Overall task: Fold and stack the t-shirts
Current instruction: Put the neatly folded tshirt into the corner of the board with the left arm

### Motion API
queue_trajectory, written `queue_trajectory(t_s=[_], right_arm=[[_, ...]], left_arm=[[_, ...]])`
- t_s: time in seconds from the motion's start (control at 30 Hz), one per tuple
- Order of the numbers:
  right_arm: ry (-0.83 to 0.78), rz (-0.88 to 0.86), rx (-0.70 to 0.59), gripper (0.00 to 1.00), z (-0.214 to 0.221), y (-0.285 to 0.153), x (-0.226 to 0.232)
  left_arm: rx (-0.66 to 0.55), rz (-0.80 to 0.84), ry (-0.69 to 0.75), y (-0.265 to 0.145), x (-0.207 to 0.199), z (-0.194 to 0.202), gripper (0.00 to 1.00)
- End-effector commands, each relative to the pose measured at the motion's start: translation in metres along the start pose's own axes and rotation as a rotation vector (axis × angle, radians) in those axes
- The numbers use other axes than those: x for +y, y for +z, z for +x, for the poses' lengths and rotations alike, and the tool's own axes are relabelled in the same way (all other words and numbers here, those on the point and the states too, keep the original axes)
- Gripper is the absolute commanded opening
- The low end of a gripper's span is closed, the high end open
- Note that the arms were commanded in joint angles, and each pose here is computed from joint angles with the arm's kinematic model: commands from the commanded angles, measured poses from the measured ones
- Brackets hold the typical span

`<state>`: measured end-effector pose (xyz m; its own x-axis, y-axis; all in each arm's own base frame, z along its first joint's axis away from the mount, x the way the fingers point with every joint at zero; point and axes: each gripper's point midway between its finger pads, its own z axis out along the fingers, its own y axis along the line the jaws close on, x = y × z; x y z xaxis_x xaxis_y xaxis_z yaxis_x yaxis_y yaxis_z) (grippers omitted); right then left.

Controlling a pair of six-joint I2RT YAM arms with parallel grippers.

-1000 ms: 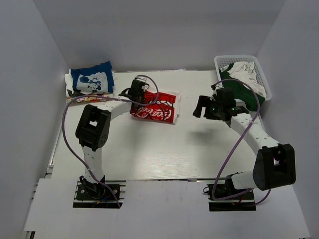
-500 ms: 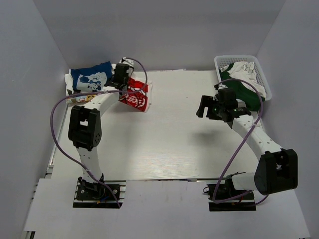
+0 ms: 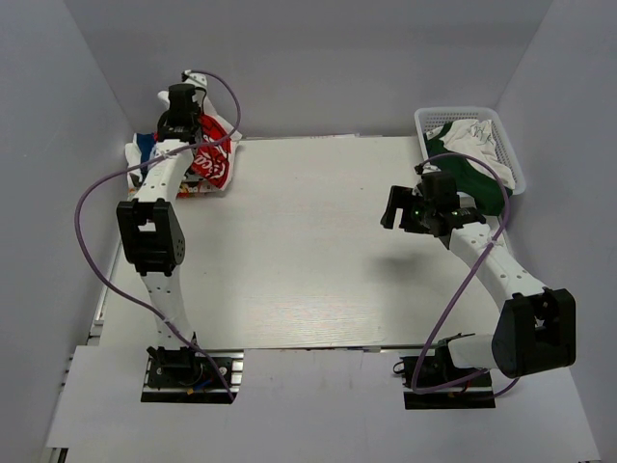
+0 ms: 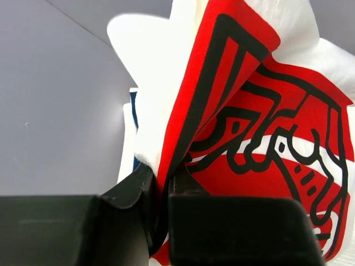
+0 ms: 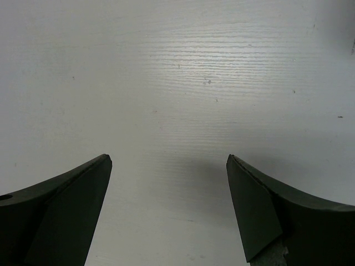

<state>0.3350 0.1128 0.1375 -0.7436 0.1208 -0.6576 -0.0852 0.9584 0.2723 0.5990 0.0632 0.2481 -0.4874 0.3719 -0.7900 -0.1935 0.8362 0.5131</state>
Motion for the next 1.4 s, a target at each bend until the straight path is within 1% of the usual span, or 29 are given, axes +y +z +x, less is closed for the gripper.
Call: queue_trajectory(t_s=[0.0, 0.03, 0.1, 0.13, 0.17, 0.23, 0.3, 0.4, 0.43, 0.5, 0.53, 0.57, 0.63, 0.67, 0.77, 0.87, 0.9, 0.97, 1.03, 1.13, 1.23, 1.3, 1.33, 1.37], right_arm=[[-0.013, 0.007, -0.037, 0.90, -0.013, -0.006, 0.001], [-0.015, 0.005, -0.039, 0.90, -0.013, -0.006, 0.002], [-0.015, 0.007, -0.042, 0.90, -0.014, -0.007, 0.001], [-0.015, 0.008, -0.039, 0.90, -0.013, -0.007, 0.001], [-0.013, 0.009, -0.039, 0.90, -0.013, -0.006, 0.001], [-0.015, 0.010, -0.038, 0.90, -0.012, -0.007, 0.000], [-0.016, 0.010, -0.036, 0.90, -0.012, -0.006, 0.000], [-0.018, 0.011, -0.036, 0.90, -0.013, -0.006, 0.000], [-0.016, 0.015, -0.036, 0.90, -0.014, -0.005, -0.002], [-0.031, 0.003, -0.027, 0.90, -0.013, -0.002, 0.005], [-0.020, 0.044, -0.029, 0.90, -0.014, 0.000, -0.006], [-0.021, 0.048, -0.020, 0.90, -0.012, 0.001, -0.007], [-0.020, 0.066, -0.008, 0.90, -0.011, 0.004, -0.010], [-0.024, 0.070, -0.004, 0.90, -0.011, 0.005, -0.011], [-0.022, 0.077, 0.011, 0.90, -0.011, 0.008, -0.012], [-0.018, 0.075, 0.027, 0.90, -0.007, 0.015, -0.012], [-0.015, 0.078, 0.044, 0.90, -0.004, 0.018, -0.013], [-0.018, 0.066, 0.056, 0.90, -0.005, 0.020, -0.009], [-0.013, 0.059, 0.068, 0.90, -0.004, 0.024, -0.009], [-0.012, 0.057, 0.070, 0.90, -0.005, 0.027, -0.008], [-0.005, 0.063, 0.074, 0.90, -0.002, 0.028, -0.010], [-0.003, 0.062, 0.078, 0.90, -0.001, 0.028, -0.010], [-0.005, 0.063, 0.079, 0.90, 0.000, 0.028, -0.011], [-0.005, 0.063, 0.077, 0.90, -0.001, 0.028, -0.011]], left_arm=[[-0.102, -0.020, -0.057, -0.014, 0.041, -0.043, 0.00], [-0.106, -0.011, -0.071, -0.014, 0.039, -0.044, 0.00], [-0.116, -0.006, -0.093, -0.015, 0.053, -0.045, 0.00], [-0.116, -0.005, -0.107, -0.015, 0.052, -0.045, 0.00], [-0.101, 0.011, -0.112, -0.010, 0.051, -0.035, 0.00], [-0.086, -0.010, -0.147, -0.004, 0.062, -0.025, 0.00], [-0.065, -0.021, -0.170, 0.009, 0.064, -0.013, 0.00], [-0.012, -0.062, -0.242, 0.034, 0.077, 0.013, 0.00], [-0.015, -0.086, -0.272, 0.039, 0.085, 0.013, 0.00], [0.027, -0.120, -0.332, 0.056, 0.095, 0.033, 0.00], [0.055, -0.130, -0.345, 0.061, 0.101, 0.045, 0.00], [0.069, -0.099, -0.350, 0.070, 0.089, 0.054, 0.00], [0.083, -0.108, -0.380, 0.076, 0.095, 0.065, 0.00], [0.080, -0.098, -0.396, 0.076, 0.093, 0.064, 0.00], [0.129, -0.111, -0.451, 0.089, 0.094, 0.089, 0.00], [0.155, -0.133, -0.480, 0.093, 0.106, 0.105, 0.00], [0.188, -0.144, -0.476, 0.097, 0.105, 0.121, 0.00], [0.220, -0.152, -0.490, 0.096, 0.100, 0.133, 0.00], [0.265, -0.168, -0.518, 0.096, 0.096, 0.153, 0.00], [0.279, -0.229, -0.581, 0.095, 0.099, 0.161, 0.00], [0.325, -0.324, -0.660, 0.088, 0.113, 0.169, 0.00], [0.351, -0.373, -0.689, 0.088, 0.115, 0.175, 0.00], [0.378, -0.378, -0.723, 0.089, 0.109, 0.182, 0.00], [0.373, -0.394, -0.745, 0.087, 0.113, 0.178, 0.00]])
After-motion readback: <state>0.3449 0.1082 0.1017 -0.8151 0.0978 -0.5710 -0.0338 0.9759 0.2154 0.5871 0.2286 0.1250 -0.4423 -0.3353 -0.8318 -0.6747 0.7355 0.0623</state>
